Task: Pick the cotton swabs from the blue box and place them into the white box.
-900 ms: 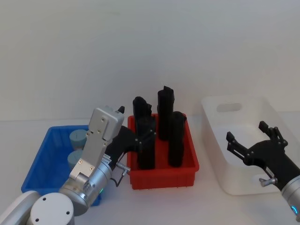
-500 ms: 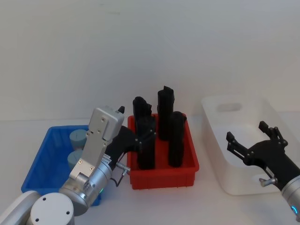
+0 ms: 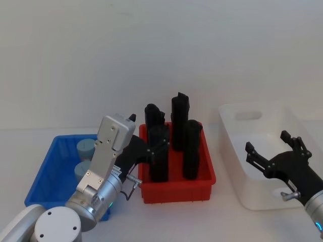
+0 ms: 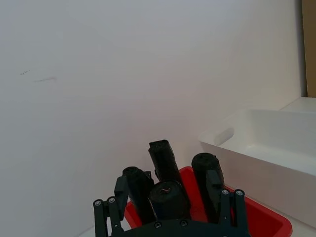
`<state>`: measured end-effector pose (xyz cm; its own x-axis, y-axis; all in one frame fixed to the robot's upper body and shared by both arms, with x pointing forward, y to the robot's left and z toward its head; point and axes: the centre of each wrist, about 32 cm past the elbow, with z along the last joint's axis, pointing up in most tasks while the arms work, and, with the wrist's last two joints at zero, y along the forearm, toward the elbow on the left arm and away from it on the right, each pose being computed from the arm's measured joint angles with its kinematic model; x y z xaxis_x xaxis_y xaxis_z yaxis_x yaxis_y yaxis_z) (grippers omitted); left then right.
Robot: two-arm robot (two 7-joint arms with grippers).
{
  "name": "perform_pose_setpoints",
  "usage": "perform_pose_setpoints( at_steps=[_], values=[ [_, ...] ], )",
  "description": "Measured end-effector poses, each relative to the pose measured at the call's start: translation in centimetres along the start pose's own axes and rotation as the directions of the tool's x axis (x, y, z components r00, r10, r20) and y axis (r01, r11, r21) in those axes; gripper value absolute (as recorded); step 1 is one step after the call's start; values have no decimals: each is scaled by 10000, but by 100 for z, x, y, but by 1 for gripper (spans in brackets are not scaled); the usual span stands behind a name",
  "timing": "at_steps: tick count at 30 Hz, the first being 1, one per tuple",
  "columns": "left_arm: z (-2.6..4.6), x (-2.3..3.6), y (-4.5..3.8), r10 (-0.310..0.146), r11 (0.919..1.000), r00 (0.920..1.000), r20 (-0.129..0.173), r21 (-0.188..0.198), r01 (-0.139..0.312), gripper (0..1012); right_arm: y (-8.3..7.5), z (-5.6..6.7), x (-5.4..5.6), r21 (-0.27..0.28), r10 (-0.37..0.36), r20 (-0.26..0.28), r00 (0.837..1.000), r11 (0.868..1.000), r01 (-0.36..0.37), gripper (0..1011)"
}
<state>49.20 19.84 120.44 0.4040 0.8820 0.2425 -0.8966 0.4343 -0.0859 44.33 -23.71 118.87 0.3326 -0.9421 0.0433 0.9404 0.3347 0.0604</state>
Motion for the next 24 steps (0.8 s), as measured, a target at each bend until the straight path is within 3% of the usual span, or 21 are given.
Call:
perform_pose_setpoints(
  at_steps=[24],
  values=[
    [0,0,0,0,10000,10000,0,0,0,1004,0,0,0,0,0,0,10000,10000,0,1001]
  ],
)
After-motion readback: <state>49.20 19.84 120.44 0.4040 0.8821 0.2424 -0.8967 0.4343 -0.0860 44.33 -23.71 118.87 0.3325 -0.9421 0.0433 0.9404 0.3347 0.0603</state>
